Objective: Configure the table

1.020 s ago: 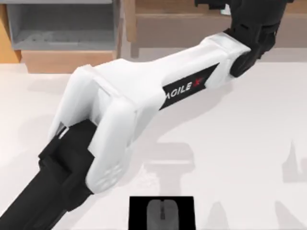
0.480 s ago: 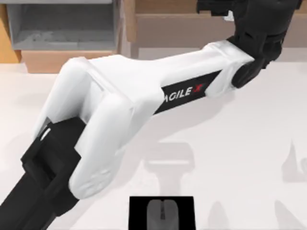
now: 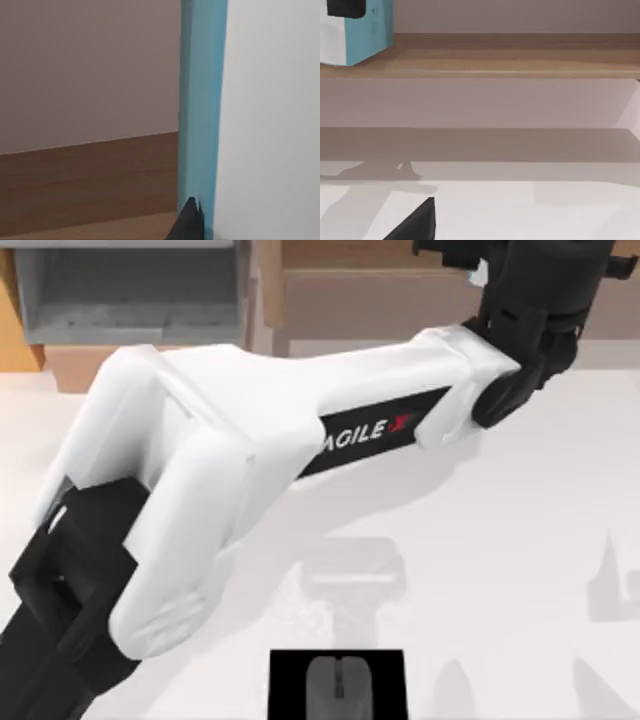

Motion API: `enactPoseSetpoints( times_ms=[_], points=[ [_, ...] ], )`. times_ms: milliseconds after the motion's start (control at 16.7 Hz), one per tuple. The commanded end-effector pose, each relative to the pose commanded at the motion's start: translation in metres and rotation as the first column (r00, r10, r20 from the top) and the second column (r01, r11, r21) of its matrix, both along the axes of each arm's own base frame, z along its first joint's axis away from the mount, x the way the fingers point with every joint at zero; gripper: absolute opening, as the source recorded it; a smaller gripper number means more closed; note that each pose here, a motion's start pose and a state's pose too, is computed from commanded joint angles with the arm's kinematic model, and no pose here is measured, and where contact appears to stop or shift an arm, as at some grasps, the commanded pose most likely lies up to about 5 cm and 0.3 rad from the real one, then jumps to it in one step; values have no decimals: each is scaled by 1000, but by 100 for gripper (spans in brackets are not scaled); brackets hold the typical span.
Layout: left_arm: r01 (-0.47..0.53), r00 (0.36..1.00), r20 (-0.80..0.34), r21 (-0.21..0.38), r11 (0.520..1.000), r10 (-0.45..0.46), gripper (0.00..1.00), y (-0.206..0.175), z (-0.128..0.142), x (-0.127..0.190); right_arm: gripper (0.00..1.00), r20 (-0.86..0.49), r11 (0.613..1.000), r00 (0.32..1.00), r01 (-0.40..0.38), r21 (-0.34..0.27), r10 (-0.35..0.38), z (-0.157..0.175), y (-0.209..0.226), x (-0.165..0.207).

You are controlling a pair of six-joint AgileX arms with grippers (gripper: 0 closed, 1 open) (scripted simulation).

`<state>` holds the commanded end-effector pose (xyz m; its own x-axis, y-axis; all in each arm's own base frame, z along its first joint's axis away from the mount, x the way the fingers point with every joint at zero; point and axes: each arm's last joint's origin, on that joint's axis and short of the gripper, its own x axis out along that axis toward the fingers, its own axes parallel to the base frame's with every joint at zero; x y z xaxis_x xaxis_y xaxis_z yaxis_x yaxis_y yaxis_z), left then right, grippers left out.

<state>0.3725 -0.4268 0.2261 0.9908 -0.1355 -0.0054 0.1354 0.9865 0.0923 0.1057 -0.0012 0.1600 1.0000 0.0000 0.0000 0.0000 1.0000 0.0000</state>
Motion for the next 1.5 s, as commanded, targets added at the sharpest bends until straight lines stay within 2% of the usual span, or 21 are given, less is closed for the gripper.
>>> enactPoseSetpoints(
  times_ms=[180,360,600,780,900,1020,1260,1380,1500],
  points=[
    [154,988,-10,129,980,-154,0,8,7,-20,100,0,1000,1000,0,0,0,0,0,0],
    [323,944,-20,272,906,-330,0,21,11,-48,100,0,1000,1000,0,0,0,0,0,0],
    [485,853,-79,484,728,-515,0,55,-4,-84,100,0,1000,1000,0,0,0,0,0,0],
    [527,805,-151,626,575,-574,0,100,-24,-103,100,0,1000,1000,0,0,0,0,0,0],
    [514,801,-195,709,483,-566,0,140,-38,-109,100,0,1000,1000,0,0,0,0,0,0],
    [457,832,-214,787,415,-511,0,185,-47,-108,100,0,1000,1000,0,0,0,0,0,0],
    [271,940,-188,917,292,-284,0,273,-55,-90,100,0,1000,1000,0,0,0,0,0,0],
    [192,974,-159,956,220,-160,0,308,-57,-76,100,0,1000,1000,0,0,0,0,0,0],
    [146,988,-136,977,157,-74,0,334,-61,-59,100,0,1000,1000,0,0,0,0,0,0]
  ],
)
